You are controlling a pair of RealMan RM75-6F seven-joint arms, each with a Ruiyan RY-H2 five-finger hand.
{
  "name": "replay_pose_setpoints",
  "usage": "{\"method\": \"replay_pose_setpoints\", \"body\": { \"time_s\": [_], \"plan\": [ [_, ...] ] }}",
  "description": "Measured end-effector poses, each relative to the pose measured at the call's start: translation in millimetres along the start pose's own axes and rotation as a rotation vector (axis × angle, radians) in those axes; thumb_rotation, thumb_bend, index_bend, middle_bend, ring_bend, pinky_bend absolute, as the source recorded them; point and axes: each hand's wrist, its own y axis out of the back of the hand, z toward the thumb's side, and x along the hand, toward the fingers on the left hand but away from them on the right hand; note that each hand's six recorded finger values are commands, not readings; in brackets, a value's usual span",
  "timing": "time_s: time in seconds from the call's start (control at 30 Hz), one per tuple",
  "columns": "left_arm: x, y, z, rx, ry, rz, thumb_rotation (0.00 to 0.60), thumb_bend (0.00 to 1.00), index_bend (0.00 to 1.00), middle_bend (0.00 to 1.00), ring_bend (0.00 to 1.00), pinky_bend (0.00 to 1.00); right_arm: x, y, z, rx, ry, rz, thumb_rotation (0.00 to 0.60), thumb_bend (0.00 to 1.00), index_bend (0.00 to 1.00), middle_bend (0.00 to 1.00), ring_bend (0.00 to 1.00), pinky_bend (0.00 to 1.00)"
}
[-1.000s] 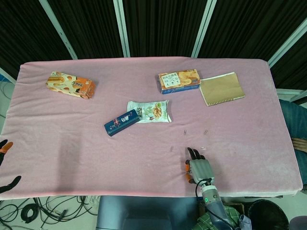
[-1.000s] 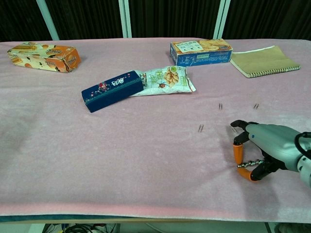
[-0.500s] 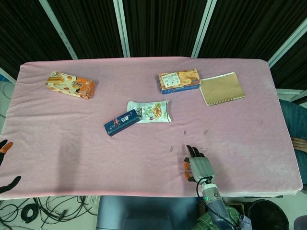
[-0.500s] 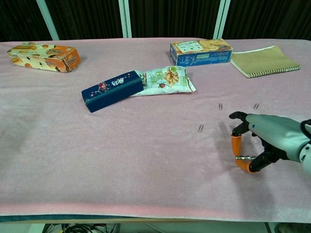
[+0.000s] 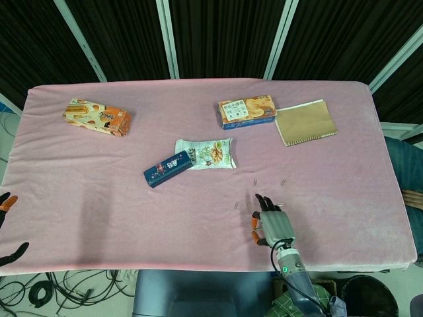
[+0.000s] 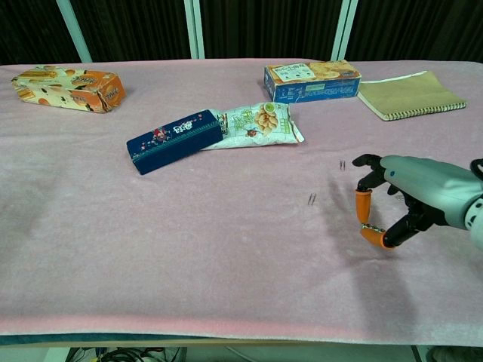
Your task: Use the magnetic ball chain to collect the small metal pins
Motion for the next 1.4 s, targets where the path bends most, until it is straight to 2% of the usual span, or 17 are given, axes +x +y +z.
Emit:
{"method": "replay_pose_setpoints", "body": {
  "time_s": [0.7, 1.13, 1.4],
  "plan": [
    [-0.7, 2.5, -1.6, -0.007, 0.003, 0.007, 0.600, 0.22, 0.07, 0.02, 0.00, 0.00, -11.6, 26.5, 33.4, -0.148, 0.045, -0.005, 0.600, 0.37, 0.60, 0.00, 0.02, 0.20],
    [-0.4, 3.3, -2.6, -0.008, 0.006, 0.010, 0.600, 0.22, 0.07, 0.02, 0.00, 0.00, -30.1, 46.8, 49.3, -0.221, 0.042, -0.013, 0.600, 0.37, 0.60, 0.00, 0.02, 0.20],
    [-0.8, 4.5, -3.6, -0.008, 0.011, 0.016, 0.600, 0.22, 0.07, 0.02, 0.00, 0.00, -43.8, 52.8, 47.1, -0.255, 0.004, 0.012, 0.600, 0.37, 0.60, 0.00, 0.02, 0.20]
  ]
}}
